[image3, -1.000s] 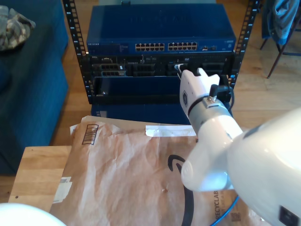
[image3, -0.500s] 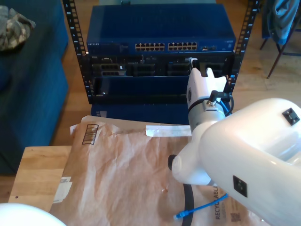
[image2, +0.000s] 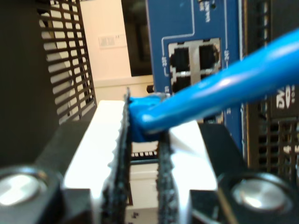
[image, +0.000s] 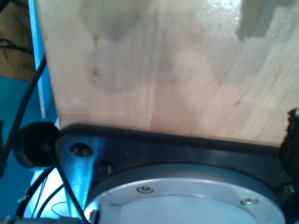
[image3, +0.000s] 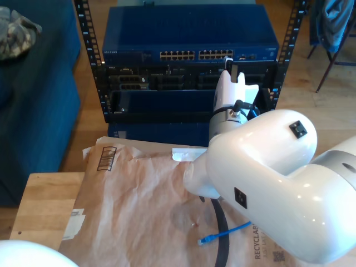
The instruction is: Grab the cable and plug it in
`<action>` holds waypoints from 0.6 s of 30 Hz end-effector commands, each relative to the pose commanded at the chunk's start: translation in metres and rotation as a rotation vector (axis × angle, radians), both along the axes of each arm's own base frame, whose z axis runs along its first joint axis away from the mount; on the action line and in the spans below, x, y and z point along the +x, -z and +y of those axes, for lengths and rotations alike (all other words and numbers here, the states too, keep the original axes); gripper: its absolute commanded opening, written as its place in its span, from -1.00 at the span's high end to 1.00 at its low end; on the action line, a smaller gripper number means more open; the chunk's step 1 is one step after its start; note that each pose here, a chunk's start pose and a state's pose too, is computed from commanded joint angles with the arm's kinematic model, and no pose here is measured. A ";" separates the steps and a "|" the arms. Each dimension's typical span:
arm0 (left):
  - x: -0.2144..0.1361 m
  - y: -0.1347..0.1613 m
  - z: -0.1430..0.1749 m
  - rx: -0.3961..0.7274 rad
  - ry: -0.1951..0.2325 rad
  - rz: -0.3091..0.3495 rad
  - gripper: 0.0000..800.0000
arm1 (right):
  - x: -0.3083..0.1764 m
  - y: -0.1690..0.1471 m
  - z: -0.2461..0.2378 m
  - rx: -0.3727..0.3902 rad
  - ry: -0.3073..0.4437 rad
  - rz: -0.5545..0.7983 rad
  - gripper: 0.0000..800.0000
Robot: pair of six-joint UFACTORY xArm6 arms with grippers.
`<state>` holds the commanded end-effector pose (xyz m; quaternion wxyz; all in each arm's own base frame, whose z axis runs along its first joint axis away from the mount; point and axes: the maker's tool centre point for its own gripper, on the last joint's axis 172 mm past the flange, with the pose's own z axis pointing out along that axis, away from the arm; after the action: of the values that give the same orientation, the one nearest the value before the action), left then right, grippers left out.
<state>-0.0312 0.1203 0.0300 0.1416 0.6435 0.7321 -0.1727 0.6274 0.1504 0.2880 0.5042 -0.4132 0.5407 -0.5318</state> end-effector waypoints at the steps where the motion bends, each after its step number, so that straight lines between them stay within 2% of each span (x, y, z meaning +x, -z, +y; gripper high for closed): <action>1: 0.000 0.000 0.000 -0.002 0.000 0.000 -1.00 | 0.001 0.004 -0.001 -0.003 0.002 0.005 1.00; 5: 0.000 0.000 0.000 -0.002 0.000 0.000 -1.00 | 0.007 0.012 -0.005 -0.004 0.013 0.008 1.00; 18: 0.000 0.000 0.000 0.000 0.000 0.000 -1.00 | 0.021 0.011 -0.021 0.005 0.038 -0.004 1.00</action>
<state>-0.0312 0.1203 0.0300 0.1416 0.6435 0.7321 -0.1727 0.6482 0.1296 0.2770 0.4960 -0.4005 0.5487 -0.5409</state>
